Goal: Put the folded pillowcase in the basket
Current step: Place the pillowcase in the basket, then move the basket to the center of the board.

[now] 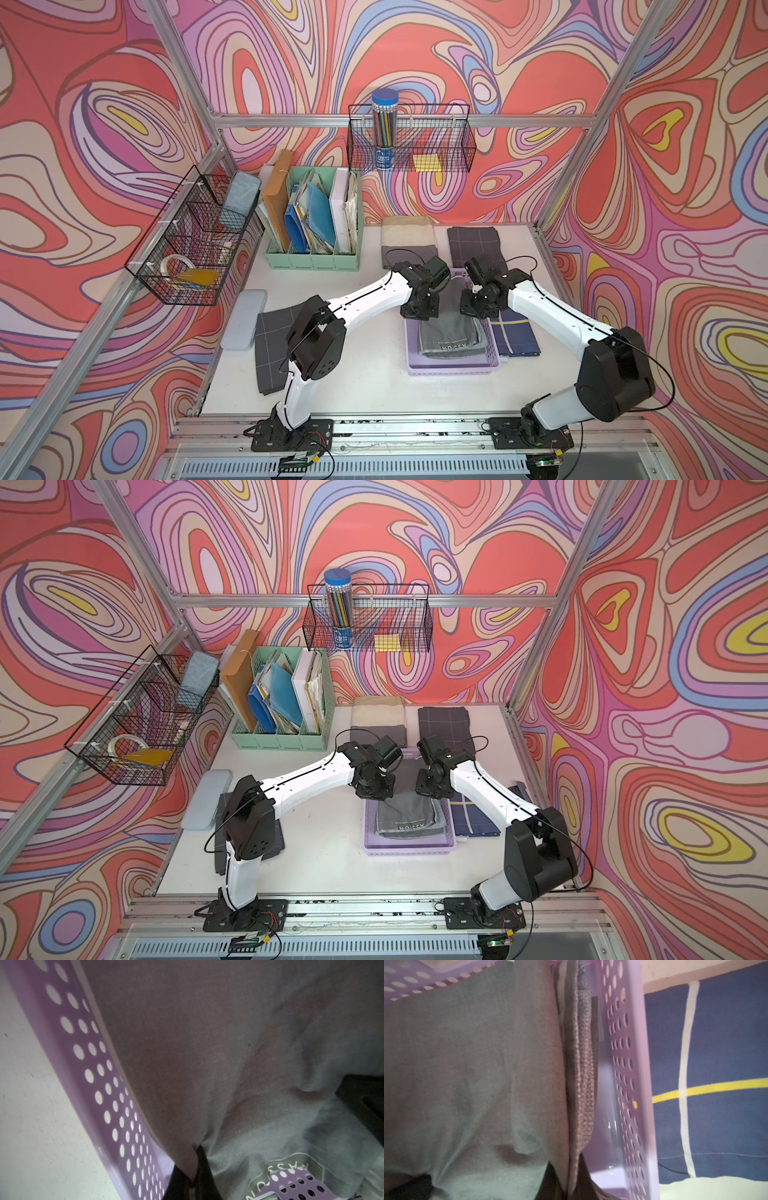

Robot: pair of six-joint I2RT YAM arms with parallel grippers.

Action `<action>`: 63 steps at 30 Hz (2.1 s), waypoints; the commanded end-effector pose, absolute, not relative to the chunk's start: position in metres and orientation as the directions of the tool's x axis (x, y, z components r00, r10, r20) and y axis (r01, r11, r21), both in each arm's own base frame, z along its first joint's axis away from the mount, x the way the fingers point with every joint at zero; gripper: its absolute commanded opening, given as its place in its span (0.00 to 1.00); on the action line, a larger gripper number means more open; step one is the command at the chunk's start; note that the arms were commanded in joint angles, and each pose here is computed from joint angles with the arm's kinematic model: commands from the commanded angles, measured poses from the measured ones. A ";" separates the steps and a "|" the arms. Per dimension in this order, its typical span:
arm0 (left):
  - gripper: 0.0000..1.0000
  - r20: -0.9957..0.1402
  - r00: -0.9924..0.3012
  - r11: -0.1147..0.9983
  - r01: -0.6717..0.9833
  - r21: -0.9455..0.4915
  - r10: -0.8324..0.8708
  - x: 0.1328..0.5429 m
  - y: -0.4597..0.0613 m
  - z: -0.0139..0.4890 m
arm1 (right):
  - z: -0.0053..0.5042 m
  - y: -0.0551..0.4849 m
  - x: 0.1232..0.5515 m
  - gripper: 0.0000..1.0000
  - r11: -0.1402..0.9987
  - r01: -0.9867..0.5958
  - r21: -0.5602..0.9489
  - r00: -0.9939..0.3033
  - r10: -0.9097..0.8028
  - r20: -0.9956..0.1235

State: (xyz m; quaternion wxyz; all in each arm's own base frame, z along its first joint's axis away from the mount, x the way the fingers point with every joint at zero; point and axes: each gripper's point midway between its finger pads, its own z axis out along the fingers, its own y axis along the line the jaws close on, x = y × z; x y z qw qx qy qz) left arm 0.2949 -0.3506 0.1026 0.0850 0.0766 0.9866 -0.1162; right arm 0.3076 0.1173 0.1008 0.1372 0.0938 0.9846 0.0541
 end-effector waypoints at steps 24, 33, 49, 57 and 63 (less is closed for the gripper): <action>0.54 -0.112 -0.983 0.981 0.158 -0.112 0.146 0.283 -0.328 0.059 | 0.064 0.097 0.303 0.42 0.980 0.199 0.008 -0.957 0.196 -0.214; 0.87 -0.163 -0.972 0.960 0.199 -0.197 0.168 0.284 -0.341 0.088 | 0.091 0.099 0.312 0.44 0.979 0.197 0.046 -0.937 0.202 -0.286; 0.77 -0.291 -0.922 0.965 0.263 0.009 0.254 0.301 -0.283 0.141 | 0.161 0.098 0.318 0.44 0.981 0.165 0.099 -0.885 0.192 -0.423; 0.76 -0.229 -0.946 0.971 0.239 -0.005 0.231 0.316 -0.281 0.099 | 0.166 0.090 0.317 0.48 0.986 0.157 0.051 -0.884 0.163 -0.438; 0.47 -0.198 -0.958 0.971 0.227 -0.080 0.208 0.326 -0.290 0.076 | 0.169 0.087 0.317 0.47 0.988 0.152 0.034 -0.885 0.152 -0.441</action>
